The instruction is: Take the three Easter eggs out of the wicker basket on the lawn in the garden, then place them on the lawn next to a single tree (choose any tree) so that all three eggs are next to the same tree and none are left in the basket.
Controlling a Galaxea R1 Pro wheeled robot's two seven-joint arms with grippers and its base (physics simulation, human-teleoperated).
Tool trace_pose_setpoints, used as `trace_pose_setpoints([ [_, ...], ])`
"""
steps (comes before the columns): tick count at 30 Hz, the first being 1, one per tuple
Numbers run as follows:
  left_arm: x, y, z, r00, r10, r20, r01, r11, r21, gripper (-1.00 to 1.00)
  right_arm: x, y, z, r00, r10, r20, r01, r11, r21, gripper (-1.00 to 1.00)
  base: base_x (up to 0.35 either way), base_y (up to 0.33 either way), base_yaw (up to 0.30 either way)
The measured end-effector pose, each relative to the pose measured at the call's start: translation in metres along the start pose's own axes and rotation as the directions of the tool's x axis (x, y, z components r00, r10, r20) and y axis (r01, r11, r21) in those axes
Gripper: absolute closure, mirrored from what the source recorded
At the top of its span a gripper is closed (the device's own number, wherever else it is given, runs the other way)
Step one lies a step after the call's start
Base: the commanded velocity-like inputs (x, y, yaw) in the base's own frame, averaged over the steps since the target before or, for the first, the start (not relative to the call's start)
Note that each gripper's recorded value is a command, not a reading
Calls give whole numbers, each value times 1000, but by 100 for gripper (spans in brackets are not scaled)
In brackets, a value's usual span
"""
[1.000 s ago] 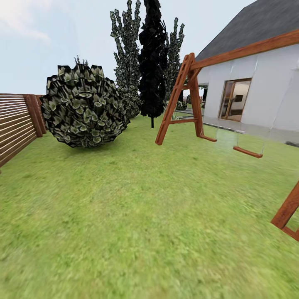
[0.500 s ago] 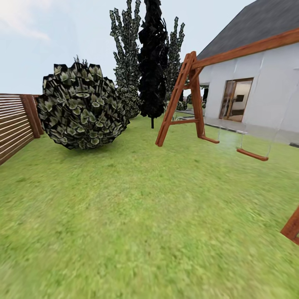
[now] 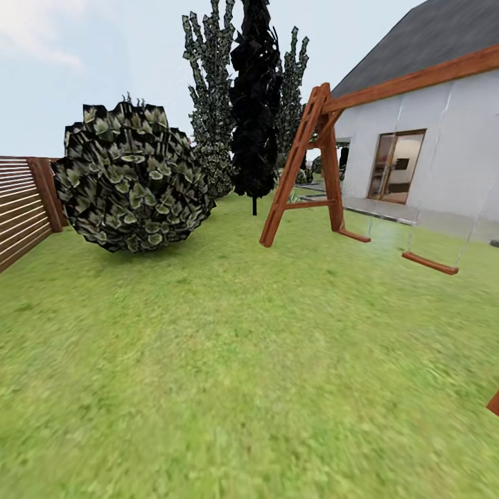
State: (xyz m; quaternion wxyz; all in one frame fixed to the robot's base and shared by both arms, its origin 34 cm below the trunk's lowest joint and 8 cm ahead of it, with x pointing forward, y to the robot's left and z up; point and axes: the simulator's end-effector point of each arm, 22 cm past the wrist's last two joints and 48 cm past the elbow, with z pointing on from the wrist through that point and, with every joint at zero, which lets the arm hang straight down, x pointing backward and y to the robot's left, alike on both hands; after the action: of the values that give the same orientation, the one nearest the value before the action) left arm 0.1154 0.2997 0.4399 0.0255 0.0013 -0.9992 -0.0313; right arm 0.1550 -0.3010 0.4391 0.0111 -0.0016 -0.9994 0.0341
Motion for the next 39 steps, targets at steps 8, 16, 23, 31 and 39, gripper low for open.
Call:
trace_pose_setpoints([
  [8,0,1,0,1000,0,0,0,1000,-1,-100,0,0,0,1000,0,0,0,1000,0,-100,333,0,0],
  [16,0,1,0,1000,0,0,0,1000,-2,-100,0,0,0,1000,1,0,-1,1000,0,-100,333,0,0],
  [23,0,1,0,1000,0,0,0,1000,-1,-100,0,0,0,1000,1,0,-1,1000,0,-100,333,0,0],
  [31,0,1,0,1000,0,0,0,1000,-2,-100,0,0,0,1000,1,0,-1,1000,0,-100,333,0,0],
  [39,0,1,0,1000,0,0,0,1000,-2,-100,0,1,0,1000,5,0,-5,1000,1,-100,333,0,140],
])
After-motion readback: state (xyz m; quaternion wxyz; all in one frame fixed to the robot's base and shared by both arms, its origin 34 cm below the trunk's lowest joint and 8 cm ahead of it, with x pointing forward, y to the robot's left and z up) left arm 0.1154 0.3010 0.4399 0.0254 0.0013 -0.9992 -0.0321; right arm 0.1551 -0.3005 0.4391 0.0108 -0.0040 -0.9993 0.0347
